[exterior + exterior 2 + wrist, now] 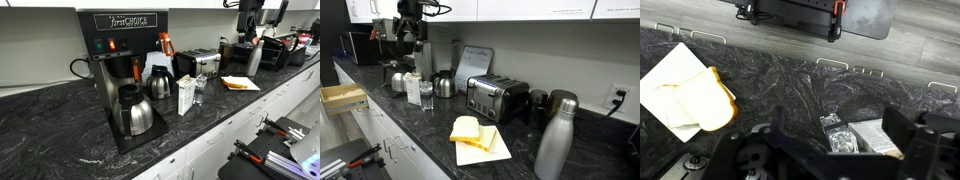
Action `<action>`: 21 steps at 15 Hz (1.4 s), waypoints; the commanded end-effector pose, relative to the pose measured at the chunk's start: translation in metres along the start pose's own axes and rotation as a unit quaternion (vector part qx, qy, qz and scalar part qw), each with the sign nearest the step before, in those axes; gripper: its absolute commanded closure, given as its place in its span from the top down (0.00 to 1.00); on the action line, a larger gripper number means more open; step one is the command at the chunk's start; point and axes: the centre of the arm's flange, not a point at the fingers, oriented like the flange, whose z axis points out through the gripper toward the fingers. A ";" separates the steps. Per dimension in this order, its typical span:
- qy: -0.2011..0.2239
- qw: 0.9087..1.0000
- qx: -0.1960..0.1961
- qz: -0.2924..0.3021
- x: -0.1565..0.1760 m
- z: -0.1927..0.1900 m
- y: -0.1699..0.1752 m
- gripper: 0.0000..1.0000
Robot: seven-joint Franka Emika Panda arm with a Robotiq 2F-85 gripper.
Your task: Move the glass bottle slightly backward
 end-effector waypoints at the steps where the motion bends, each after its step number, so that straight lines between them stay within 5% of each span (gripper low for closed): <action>1: 0.000 1.000 0.000 0.000 0.000 0.000 0.000 1.00; 10: 0.001 1.000 0.002 0.000 0.002 0.001 0.001 1.00; 19: 0.058 0.997 -0.020 0.042 0.074 -0.009 0.041 1.00; 21: 0.061 0.998 -0.011 0.034 0.066 -0.003 0.037 1.00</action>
